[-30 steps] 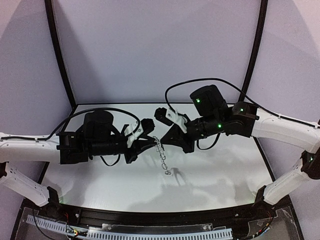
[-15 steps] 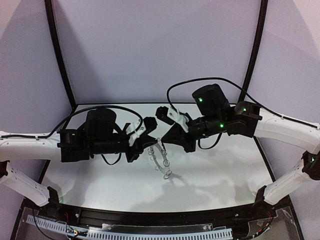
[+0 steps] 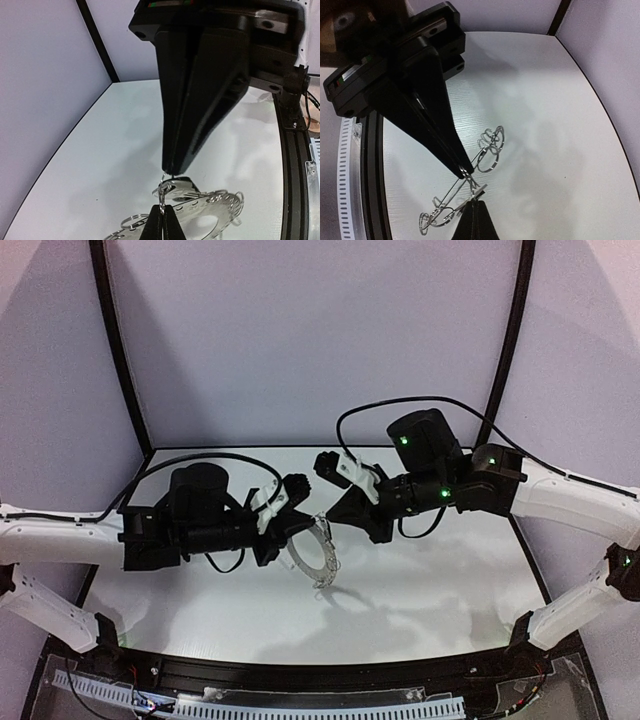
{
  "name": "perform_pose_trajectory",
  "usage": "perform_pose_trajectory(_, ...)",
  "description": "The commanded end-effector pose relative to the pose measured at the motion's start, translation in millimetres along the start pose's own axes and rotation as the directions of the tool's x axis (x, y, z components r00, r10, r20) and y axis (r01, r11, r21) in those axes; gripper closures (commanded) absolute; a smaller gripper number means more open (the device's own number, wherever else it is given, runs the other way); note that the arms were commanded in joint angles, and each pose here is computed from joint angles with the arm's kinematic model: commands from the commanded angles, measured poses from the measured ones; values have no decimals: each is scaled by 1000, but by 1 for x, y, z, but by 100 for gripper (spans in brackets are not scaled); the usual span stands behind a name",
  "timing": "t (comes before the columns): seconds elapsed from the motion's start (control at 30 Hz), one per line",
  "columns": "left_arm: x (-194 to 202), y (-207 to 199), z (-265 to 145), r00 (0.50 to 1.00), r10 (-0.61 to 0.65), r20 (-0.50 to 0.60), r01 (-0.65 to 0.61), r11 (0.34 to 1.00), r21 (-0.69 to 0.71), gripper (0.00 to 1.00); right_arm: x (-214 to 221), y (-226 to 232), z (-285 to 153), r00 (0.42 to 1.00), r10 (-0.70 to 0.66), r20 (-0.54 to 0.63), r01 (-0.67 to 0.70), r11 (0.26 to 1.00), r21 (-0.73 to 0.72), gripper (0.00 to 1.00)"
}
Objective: Put the keys on the keyring
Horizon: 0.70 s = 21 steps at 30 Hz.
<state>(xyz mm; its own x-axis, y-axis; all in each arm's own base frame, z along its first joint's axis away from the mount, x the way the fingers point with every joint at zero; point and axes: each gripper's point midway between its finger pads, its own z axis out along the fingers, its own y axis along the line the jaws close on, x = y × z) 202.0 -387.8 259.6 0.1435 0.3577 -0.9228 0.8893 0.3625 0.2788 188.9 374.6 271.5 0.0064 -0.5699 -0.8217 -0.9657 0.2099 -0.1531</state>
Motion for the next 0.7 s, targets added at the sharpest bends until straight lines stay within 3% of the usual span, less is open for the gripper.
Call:
perform_pose_trajectory(0.0, -29, 3, -21, 989, 17, 149, -16, 1000, -14, 99, -8, -9, -5, 999, 21, 45, -22, 999, 42, 100)
perform_pose_trajectory(0.67, -58, -13, -46, 928, 52, 368, -72, 997, 41, 99, 8, 6, 18, 992, 123, 9, -121, 984, -128, 100)
